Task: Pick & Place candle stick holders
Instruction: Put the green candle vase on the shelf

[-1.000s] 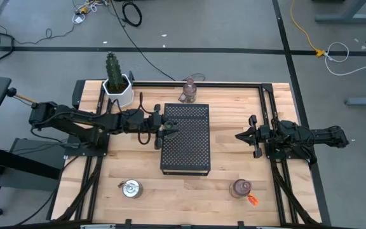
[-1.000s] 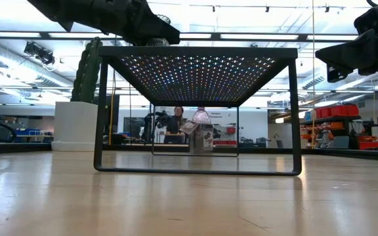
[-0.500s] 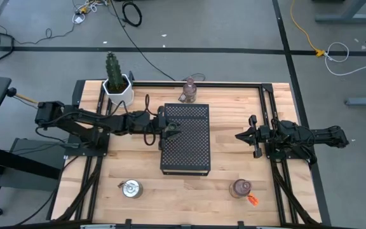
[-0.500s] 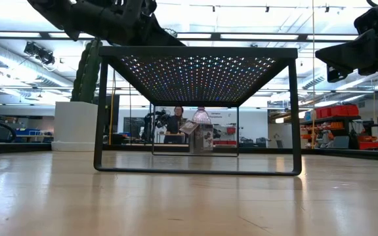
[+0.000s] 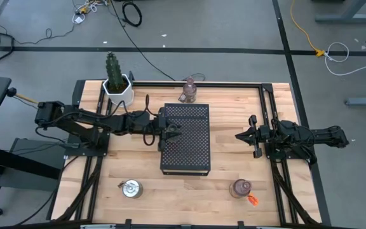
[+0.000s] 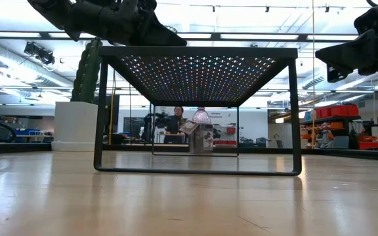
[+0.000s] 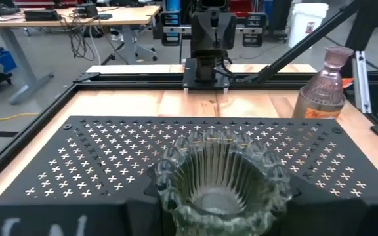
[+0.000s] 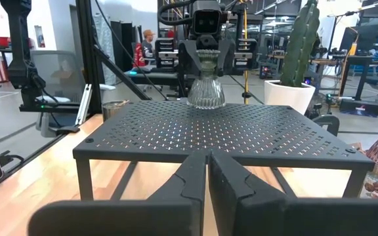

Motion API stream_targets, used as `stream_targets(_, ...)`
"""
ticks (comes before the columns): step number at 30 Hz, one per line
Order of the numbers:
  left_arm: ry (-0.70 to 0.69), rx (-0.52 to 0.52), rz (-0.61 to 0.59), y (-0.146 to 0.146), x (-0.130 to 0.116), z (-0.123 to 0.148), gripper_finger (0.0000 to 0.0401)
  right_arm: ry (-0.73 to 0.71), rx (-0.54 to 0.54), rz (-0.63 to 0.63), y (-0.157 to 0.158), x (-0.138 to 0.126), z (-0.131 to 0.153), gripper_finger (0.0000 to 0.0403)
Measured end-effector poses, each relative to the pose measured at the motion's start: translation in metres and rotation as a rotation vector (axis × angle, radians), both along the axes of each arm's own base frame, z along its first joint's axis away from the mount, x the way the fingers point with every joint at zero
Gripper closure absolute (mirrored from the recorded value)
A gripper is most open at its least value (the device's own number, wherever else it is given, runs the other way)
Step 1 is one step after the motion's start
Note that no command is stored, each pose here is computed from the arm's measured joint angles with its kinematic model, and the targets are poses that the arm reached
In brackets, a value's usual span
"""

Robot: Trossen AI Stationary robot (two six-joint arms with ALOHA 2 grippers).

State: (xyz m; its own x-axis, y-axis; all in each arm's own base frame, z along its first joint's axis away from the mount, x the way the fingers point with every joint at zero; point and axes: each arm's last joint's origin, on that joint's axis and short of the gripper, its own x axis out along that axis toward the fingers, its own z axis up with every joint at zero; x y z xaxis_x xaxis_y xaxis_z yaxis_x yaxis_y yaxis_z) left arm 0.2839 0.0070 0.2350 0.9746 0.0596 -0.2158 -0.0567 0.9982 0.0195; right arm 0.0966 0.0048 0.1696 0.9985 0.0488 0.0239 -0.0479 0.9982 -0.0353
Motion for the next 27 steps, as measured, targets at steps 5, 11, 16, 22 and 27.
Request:
stream_targets(5,0.0,0.0,0.0,0.0,0.0,0.0001,0.0273,0.0,0.0,0.0,0.0,0.0,0.0,0.038)
stream_targets(11,0.0,0.0,0.0,0.0,0.0,0.0001,0.0263,0.0,0.0,0.0,0.0,0.0,0.0,0.038)
stream_targets(16,0.0,0.0,0.0,0.0,0.0,0.0001,0.0273,0.0,0.0,0.0,0.0,0.0,-0.0001,0.038)
stream_targets(22,0.0,0.0,0.0,0.0,0.0,0.0001,0.0273,0.0,0.0,0.0,0.0,0.0,0.0,0.038)
stream_targets(27,0.0,0.0,0.0,0.0,0.0,0.0001,0.0273,0.0,0.0,0.0,0.0,0.0,-0.0001,0.038)
